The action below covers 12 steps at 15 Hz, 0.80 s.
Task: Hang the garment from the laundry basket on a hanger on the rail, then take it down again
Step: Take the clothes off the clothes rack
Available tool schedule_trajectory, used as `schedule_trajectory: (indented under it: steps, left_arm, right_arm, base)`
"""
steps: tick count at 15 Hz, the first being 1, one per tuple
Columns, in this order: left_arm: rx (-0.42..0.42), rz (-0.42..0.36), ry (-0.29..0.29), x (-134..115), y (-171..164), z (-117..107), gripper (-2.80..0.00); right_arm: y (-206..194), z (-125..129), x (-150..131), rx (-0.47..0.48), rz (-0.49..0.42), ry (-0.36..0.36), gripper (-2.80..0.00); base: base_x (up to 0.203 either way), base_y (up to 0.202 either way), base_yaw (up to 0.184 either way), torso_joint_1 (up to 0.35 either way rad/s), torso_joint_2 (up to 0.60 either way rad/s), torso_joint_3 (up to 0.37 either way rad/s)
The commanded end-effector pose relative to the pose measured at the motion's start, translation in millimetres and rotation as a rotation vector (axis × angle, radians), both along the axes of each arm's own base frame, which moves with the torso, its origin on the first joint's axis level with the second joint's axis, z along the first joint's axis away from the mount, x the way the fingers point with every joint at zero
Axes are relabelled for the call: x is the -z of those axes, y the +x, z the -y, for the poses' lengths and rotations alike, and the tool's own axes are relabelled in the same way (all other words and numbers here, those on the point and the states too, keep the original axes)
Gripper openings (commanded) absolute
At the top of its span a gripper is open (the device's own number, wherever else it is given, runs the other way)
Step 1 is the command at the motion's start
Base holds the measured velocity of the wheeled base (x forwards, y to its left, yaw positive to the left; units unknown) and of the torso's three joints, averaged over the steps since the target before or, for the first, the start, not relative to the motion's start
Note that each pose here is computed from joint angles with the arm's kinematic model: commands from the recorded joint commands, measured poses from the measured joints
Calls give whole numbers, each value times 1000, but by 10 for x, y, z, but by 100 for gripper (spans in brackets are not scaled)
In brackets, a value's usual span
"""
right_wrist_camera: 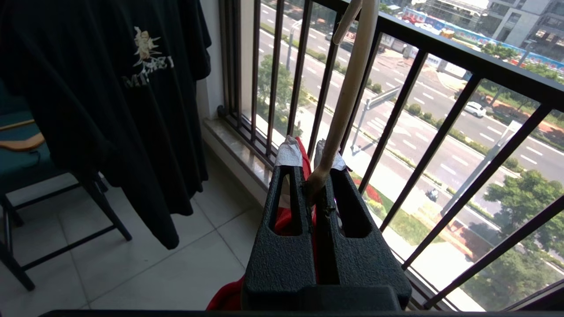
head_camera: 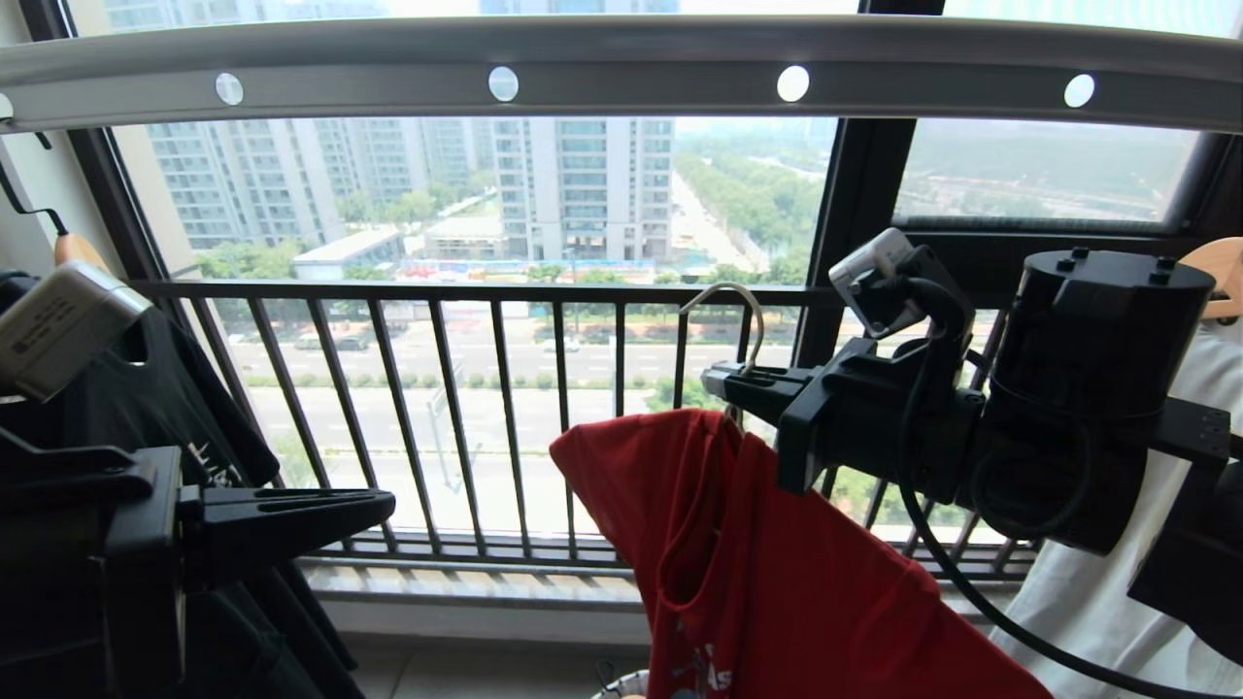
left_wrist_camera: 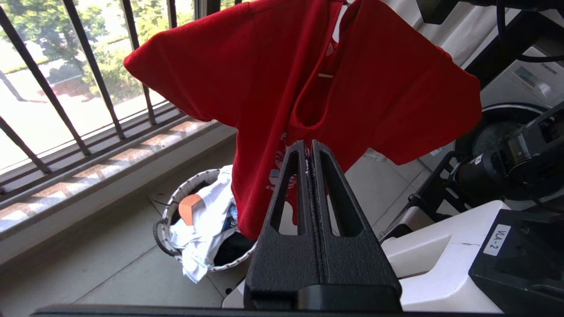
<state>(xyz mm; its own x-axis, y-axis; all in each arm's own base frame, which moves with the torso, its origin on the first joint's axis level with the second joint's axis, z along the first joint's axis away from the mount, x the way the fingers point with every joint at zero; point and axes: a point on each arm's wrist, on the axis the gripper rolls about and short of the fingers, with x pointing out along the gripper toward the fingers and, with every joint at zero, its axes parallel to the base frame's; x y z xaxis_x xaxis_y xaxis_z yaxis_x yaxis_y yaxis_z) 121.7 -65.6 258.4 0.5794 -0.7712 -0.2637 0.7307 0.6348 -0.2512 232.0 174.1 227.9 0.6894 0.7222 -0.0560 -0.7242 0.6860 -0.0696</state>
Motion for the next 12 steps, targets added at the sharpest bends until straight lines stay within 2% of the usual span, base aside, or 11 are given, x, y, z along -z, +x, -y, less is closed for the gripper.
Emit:
schedule_trajectory:
  steps: [1, 4, 6, 7, 9, 10, 12]
  left_arm:
    - [98, -132, 53, 197, 495, 423, -280]
    - [150, -177, 59, 350, 683, 678, -280]
    - [163, -222, 52, 400, 694, 765, -280]
    - [153, -219, 57, 397, 691, 772, 0]
    - [150, -216, 75, 414, 667, 842, 0]
    - [123, -213, 107, 456, 654, 921, 0]
    - [14, -193, 183, 572, 681, 1107, 0]
  right_arm:
    - [23, -18, 13, -1, -9, 6, -280]
    - [36, -34, 21, -2, -18, 12, -280]
    - [51, -45, 47, -2, -25, 6, -280]
    - [48, -48, 45, -3, -24, 7, -280]
    - [45, -52, 45, -5, -24, 7, -280]
    - [42, -52, 42, -6, -23, 7, -280]
    - [31, -64, 41, -11, -23, 8, -280]
  base:
    - [0, 0, 0, 0, 0, 0]
    - [0, 0, 0, 0, 0, 0]
    - [0, 0, 0, 0, 0, 0]
    - [0, 0, 0, 0, 0, 0]
    - [0, 0, 0, 0, 0, 0]
    - [0, 0, 0, 0, 0, 0]
    - [0, 0, 0, 0, 0, 0]
